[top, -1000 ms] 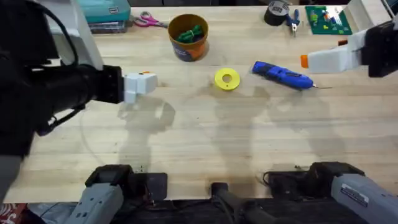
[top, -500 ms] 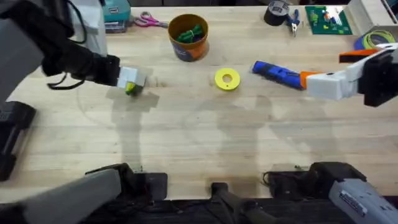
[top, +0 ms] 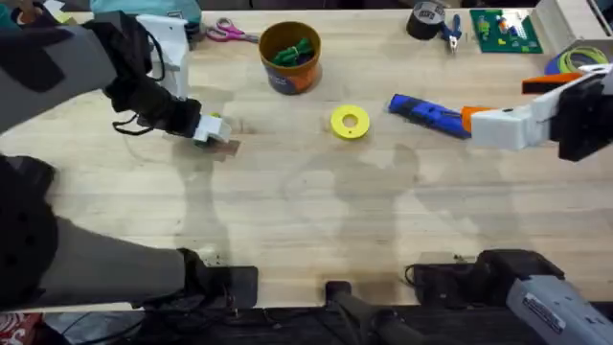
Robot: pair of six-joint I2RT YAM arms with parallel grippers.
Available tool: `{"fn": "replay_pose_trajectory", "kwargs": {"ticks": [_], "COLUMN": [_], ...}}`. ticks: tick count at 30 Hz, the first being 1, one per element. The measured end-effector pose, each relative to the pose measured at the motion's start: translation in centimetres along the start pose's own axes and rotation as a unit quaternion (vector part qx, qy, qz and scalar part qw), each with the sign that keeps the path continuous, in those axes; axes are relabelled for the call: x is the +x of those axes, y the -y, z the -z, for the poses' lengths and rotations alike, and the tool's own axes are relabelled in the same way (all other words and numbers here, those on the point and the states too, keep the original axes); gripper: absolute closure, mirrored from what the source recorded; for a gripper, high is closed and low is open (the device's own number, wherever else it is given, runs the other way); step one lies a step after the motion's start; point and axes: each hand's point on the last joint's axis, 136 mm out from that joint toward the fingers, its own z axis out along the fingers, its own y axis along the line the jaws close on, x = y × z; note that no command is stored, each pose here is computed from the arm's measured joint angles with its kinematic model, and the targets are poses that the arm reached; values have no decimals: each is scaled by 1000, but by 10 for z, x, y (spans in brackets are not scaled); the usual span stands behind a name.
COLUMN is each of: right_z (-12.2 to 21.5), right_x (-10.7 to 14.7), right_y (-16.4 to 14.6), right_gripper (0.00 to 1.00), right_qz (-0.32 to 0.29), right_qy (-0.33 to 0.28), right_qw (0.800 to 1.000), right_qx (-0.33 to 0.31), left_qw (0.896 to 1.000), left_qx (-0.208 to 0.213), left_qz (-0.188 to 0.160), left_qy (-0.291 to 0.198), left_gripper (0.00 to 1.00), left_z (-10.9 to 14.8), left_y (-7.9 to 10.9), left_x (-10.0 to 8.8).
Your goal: Pick up the gripper from the table and insert it into the empty holder that is missing its gripper. Then pick up a screw, insert it into the mounting hole, and use the screwdriver to tighten it. Finally, clean up the table by picking up the vegetable and placing it into the bucket.
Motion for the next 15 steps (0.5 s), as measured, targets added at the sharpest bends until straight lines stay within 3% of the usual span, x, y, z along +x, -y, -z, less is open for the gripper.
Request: {"fn": "replay_pose_trajectory", "kwargs": {"ticks": [4, 9, 11, 12, 15], "right_z": [0, 0, 0, 0, 0], "right_x": [0, 0, 0, 0, 0], "right_y": [0, 0, 0, 0, 0], "right_gripper": [6, 6, 6, 6, 6], "right_qz": [-1, -1, -1, -1, -1], "right_qy": [0, 0, 0, 0, 0], "right_qw": [1000, 1000, 1000, 1000, 1000], "right_qx": [0, 0, 0, 0, 0], "left_qw": [1000, 1000, 1000, 1000, 1000], "left_qx": [2, 0, -1, -1, -2], "left_qz": [-5, -13, -14, -14, -15], "left_qy": [-9, -7, -7, -7, -7], "left_gripper": [10, 92, 222, 334, 795], "left_z": [-9, -11, -11, -11, -11], "left_y": [2, 4, 4, 4, 4], "left_x": [0, -4, -4, -4, -4]}}
